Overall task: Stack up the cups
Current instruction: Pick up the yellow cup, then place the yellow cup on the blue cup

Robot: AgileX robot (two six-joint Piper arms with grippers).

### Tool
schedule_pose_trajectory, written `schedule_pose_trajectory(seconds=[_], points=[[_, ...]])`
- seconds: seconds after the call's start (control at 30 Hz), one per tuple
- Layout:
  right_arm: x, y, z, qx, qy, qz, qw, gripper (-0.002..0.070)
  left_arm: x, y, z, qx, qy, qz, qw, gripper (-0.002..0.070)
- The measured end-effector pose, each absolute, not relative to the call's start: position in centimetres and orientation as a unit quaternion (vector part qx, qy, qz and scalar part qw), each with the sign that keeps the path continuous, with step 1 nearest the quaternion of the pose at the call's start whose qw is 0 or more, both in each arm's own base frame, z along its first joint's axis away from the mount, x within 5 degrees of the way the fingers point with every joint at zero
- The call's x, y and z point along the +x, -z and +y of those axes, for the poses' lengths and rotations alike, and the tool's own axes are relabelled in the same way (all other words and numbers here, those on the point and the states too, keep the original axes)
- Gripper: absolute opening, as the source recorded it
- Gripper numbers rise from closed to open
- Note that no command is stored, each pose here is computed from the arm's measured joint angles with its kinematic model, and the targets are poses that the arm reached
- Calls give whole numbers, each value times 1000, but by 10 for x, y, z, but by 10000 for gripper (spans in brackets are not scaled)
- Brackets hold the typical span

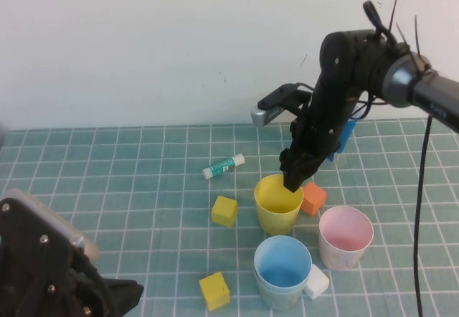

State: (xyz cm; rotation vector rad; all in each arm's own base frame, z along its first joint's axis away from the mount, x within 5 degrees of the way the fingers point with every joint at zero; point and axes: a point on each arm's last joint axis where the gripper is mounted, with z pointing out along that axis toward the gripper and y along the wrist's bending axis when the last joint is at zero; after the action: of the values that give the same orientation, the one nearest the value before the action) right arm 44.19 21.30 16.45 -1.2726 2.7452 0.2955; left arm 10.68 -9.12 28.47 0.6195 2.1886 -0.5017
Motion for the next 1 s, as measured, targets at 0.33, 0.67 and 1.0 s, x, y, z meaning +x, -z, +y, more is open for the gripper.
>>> schedule_pose_trajectory(seconds=[0.33,0.67,1.0], points=[[448,-133,217,-405,-103,907,49,262,107,-285,-91,251,192,861,398,-1],[450,-155,219,-408,-109,905,56,17,107,-285,-91,254,191,860,398,-1],[413,-300,207,-432,-104,877,184,17,107,-285,-91,255,190,861,398,-1]])
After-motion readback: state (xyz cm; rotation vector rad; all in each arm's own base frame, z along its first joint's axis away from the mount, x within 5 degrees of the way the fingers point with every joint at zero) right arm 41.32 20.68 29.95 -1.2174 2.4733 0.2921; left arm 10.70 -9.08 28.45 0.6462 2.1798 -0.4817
